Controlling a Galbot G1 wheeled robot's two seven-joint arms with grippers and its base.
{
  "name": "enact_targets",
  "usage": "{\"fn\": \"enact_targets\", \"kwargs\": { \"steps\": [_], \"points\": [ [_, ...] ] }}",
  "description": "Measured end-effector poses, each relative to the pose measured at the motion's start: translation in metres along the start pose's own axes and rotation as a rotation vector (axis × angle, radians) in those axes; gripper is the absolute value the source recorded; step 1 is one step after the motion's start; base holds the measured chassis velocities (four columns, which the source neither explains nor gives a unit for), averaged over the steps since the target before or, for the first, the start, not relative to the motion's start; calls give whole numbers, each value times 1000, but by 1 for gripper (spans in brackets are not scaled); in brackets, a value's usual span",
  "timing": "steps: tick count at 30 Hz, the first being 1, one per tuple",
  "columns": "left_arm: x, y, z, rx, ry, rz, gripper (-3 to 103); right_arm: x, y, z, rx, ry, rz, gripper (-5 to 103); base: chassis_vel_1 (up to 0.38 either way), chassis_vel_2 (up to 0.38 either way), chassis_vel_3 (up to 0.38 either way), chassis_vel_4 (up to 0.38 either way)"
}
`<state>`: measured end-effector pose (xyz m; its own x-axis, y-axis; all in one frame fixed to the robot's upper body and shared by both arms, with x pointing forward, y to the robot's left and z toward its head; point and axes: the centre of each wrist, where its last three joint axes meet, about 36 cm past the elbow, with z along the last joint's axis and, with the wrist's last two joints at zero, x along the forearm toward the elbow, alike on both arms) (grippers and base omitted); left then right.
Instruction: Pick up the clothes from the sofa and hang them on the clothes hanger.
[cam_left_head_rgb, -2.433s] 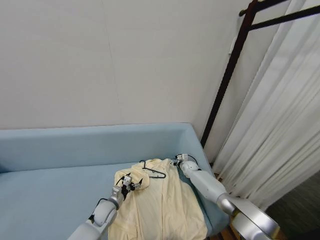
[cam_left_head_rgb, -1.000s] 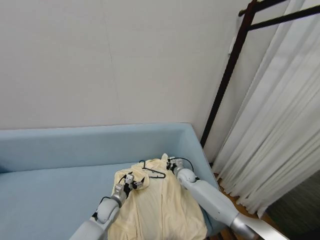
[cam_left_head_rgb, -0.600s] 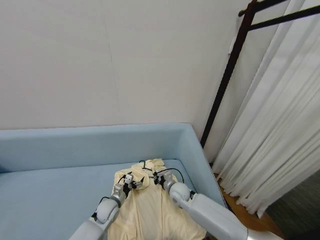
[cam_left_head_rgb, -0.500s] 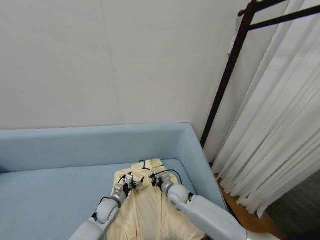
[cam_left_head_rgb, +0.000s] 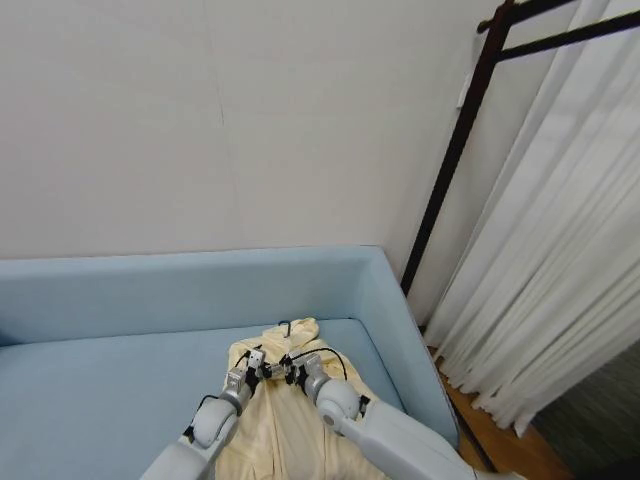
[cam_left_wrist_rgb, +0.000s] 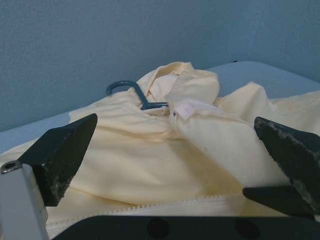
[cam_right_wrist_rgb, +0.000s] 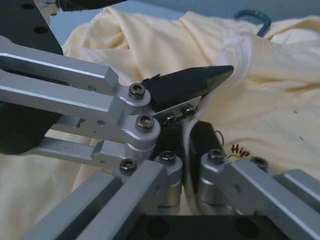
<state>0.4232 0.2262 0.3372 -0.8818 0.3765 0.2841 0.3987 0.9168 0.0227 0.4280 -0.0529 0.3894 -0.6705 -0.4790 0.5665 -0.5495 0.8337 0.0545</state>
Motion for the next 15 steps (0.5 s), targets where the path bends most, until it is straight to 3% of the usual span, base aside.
{"fn": "enact_targets", "kwargs": {
  "steps": [2,3,5,9,10,11,15],
  "points": [
    [-1,-1,-2,3,-6,7,100,8,2,3,-11,14,-24,13,0,0,0,0],
    [-1,0,-2,4,-6,4,100,12,1,3,-15,16,-27,24,0,0,0,0],
    [-2,-1,-2,6,-7,4,100,15,0,2,-17,20,-29,24,0,0,0,0],
    [-3,-4,-2,15,-9,5,100,15,-7,-3,-17,20,-9,45,0,0,0,0],
    [-3,-4,-2,15,-9,5,100,15,-7,-3,-17,20,-9,45,0,0,0,0],
    [-2,-4,-2,15,-10,4,100,13,-12,-5,-13,19,4,45,0,0,0,0],
    [2,-2,-5,12,-12,0,100,6,-36,-12,19,17,42,67,0,0,0,0]
  ]
}}
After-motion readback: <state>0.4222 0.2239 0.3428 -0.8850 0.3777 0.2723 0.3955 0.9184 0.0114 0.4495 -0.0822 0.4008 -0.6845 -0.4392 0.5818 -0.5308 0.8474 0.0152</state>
